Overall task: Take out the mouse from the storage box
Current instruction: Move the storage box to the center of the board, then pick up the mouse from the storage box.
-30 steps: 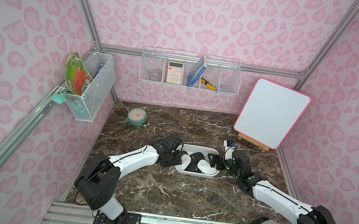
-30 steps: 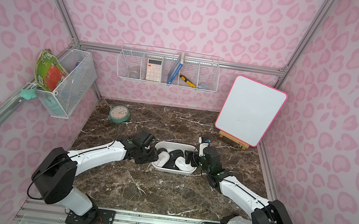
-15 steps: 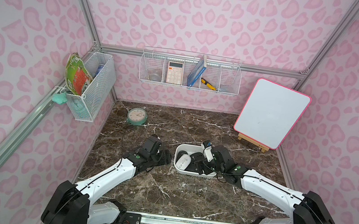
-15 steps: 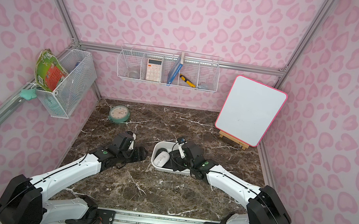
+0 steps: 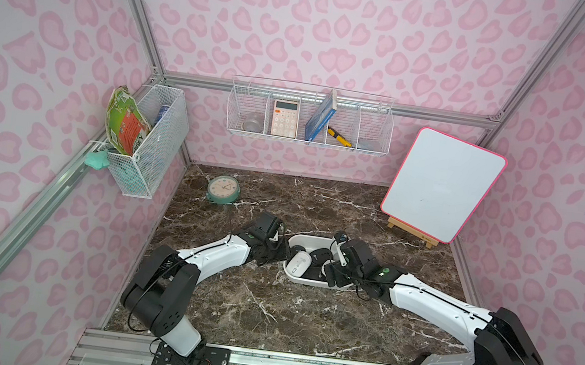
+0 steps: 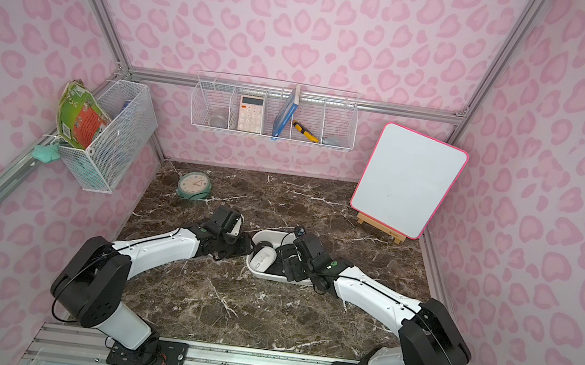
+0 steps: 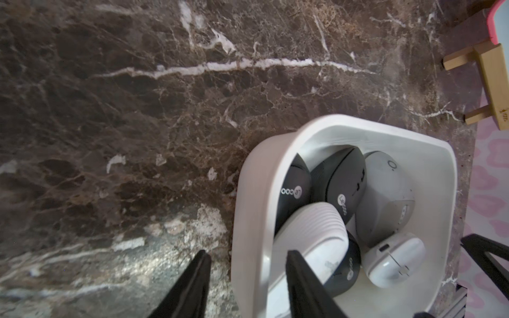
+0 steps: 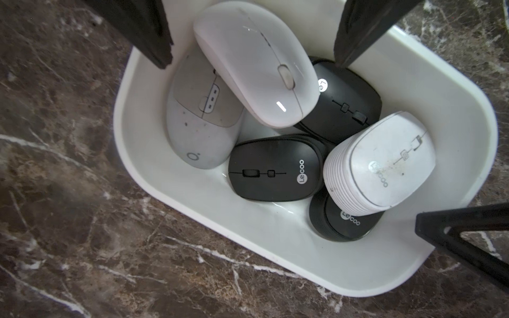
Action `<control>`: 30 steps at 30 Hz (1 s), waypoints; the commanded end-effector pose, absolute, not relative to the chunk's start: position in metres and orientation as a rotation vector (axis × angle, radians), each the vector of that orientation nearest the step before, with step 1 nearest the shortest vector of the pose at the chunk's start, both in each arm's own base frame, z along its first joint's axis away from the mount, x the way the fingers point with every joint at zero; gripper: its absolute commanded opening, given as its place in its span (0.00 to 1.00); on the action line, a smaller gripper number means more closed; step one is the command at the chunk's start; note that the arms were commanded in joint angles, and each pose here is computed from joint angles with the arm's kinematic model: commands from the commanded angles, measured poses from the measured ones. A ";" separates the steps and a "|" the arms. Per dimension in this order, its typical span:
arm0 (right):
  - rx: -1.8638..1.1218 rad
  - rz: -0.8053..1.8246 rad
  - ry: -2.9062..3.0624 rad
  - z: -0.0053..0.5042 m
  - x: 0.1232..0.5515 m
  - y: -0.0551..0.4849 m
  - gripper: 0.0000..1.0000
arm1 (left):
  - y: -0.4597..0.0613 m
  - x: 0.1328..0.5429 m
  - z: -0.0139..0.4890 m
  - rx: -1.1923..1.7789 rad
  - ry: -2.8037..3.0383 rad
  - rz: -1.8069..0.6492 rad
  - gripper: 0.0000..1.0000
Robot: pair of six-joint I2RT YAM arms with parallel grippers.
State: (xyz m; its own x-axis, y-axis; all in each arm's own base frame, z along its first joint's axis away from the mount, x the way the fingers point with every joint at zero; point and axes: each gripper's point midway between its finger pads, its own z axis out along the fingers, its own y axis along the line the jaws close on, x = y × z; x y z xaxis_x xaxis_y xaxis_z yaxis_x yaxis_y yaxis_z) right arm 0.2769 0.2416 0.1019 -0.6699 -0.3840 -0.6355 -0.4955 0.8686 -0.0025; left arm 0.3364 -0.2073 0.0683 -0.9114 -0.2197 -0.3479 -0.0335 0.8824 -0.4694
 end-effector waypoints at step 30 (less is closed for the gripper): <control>-0.841 0.167 2.373 0.092 0.302 0.289 0.92 | -0.171 0.350 0.093 -0.175 2.593 -0.480 0.66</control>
